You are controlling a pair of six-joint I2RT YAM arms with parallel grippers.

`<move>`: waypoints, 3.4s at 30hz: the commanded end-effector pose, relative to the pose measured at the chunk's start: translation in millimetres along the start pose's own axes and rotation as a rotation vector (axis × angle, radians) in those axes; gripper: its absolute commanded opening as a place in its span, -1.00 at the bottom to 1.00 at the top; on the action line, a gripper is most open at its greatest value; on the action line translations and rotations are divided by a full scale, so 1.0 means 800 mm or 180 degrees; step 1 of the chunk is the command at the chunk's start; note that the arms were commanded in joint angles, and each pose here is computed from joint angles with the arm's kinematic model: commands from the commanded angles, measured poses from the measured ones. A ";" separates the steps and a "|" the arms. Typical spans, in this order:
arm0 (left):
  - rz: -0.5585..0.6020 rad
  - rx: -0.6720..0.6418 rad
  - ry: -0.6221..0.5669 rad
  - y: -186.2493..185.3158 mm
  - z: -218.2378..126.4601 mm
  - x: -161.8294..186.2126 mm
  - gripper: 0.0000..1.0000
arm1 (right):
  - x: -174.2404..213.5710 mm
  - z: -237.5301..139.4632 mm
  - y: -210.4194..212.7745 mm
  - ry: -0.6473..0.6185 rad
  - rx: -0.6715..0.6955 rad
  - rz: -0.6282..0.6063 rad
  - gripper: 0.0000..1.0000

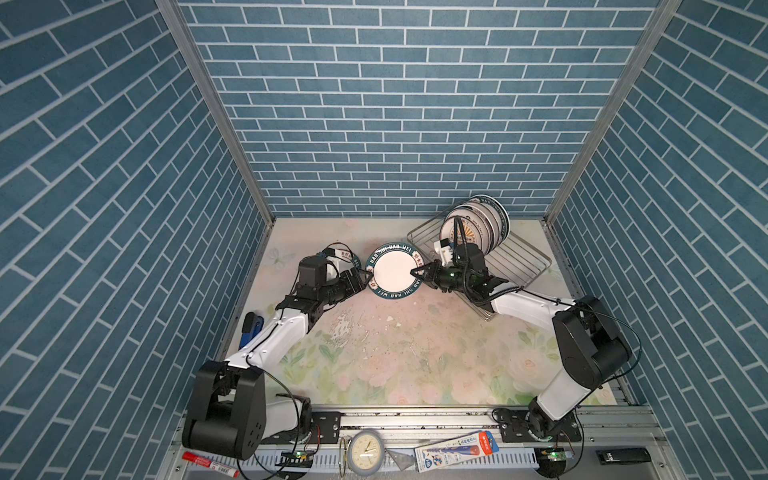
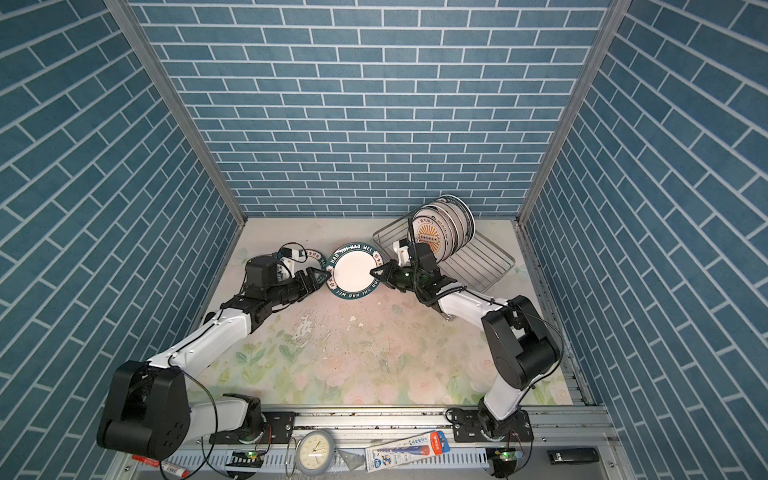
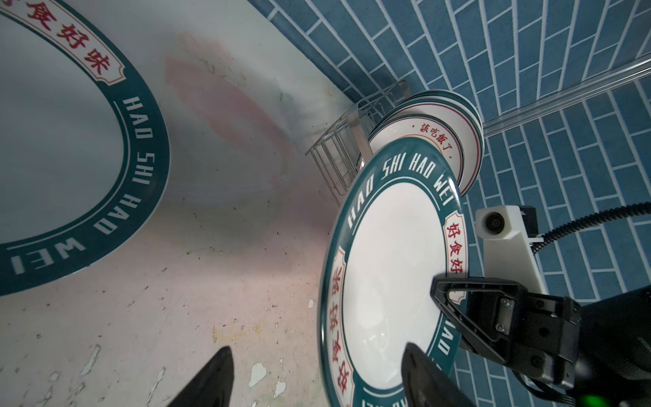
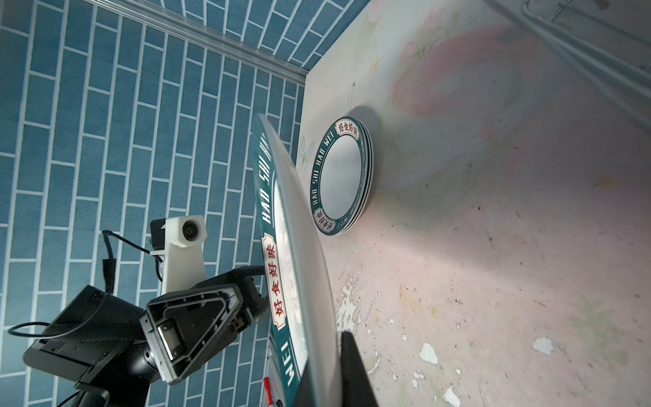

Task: Unload the plates from the dish rack
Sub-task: 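Close the left gripper on the plate rim held by the right gripper, then open the right gripper and withdraw it to the rack while the left carries the plate, then lower the plate onto the standing plates with the left gripper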

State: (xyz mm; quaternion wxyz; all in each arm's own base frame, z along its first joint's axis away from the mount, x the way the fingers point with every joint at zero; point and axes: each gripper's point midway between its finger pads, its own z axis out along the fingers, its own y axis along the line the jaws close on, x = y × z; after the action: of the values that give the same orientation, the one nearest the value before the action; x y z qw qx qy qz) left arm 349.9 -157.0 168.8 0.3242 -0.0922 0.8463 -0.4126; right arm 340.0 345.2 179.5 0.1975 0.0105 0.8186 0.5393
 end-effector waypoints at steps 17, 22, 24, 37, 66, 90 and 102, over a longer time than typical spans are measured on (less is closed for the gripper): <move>-0.0003 0.0361 0.0096 -0.022 0.017 0.006 -0.43 | 0.007 0.036 0.045 0.0159 -0.0339 -0.0032 -1.00; -0.0018 0.0400 0.0142 -0.023 0.018 0.009 -0.70 | 0.009 0.044 0.047 0.0230 -0.0358 -0.0037 -1.00; -0.0017 0.0422 0.0166 -0.025 0.018 0.011 -0.78 | 0.010 0.046 0.048 0.0246 -0.0358 -0.0041 -1.00; -0.0071 0.0367 0.0221 -0.023 0.013 0.013 -1.00 | 0.005 0.049 0.047 0.0244 -0.0265 -0.0155 -0.27; -0.0406 0.0056 -0.0400 0.044 -0.062 -0.089 -1.00 | -0.065 -0.065 0.001 -0.0081 0.1826 -0.1410 0.98; -0.0699 -0.0943 -0.0441 0.160 -0.055 -0.120 -1.00 | -0.073 -0.157 -0.003 -0.0404 0.2332 -0.1672 0.98; -0.0895 -0.1012 -0.0439 0.193 -0.041 -0.129 -1.00 | -0.064 -0.147 -0.019 -0.0289 0.2332 -0.1664 0.98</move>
State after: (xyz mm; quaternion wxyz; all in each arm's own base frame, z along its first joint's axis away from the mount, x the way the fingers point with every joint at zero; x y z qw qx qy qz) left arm 411.6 0.4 101.6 0.2754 -0.2924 0.8637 -0.3044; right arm 351.7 224.4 230.6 0.3515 -0.0924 0.9194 0.1503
